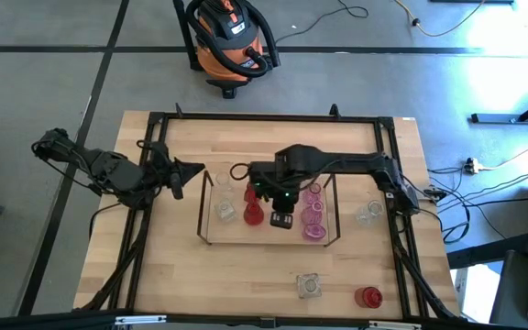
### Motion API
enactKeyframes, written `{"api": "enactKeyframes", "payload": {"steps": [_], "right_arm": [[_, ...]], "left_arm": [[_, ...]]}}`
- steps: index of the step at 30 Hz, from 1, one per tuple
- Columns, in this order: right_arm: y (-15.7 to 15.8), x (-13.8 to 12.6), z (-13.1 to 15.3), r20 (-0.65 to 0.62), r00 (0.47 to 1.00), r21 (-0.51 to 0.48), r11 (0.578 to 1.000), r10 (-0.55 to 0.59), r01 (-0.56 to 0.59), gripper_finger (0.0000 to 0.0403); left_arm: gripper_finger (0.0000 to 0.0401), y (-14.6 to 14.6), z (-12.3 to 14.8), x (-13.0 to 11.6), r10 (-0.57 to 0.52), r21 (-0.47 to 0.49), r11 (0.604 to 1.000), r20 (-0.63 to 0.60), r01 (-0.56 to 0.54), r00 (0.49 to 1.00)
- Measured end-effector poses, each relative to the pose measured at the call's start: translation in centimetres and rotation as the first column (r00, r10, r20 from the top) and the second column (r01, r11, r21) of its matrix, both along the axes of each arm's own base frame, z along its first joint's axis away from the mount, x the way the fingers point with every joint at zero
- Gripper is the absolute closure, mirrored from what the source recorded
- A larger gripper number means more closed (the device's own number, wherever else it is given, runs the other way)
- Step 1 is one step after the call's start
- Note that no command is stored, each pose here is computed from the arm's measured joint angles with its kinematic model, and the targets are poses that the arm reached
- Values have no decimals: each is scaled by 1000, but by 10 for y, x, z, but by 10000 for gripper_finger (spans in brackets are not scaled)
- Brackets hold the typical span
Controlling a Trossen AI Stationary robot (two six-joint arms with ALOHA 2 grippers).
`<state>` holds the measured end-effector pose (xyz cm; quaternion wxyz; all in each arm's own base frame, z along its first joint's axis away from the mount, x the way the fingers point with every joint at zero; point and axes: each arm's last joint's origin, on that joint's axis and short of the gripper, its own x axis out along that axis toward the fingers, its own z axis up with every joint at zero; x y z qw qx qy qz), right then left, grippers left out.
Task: Sort vases onto shelf
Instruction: Put the transparent flower vase on the shelf aligned with the other transparent flower vase
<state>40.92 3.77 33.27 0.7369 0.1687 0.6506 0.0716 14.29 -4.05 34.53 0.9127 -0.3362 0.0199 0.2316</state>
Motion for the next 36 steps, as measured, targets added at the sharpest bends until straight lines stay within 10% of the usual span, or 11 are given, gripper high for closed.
{"api": "enactKeyframes", "payload": {"steps": [9,36], "right_arm": [[-4,-3,-49,-218,973,12,997,-76,80,401],[-5,4,-57,-157,975,-48,987,-157,151,391]], "left_arm": [[400,-3,-2,2,-77,-17,997,-23,77,997],[400,-3,-5,1,-89,-9,996,-52,88,995]]}}
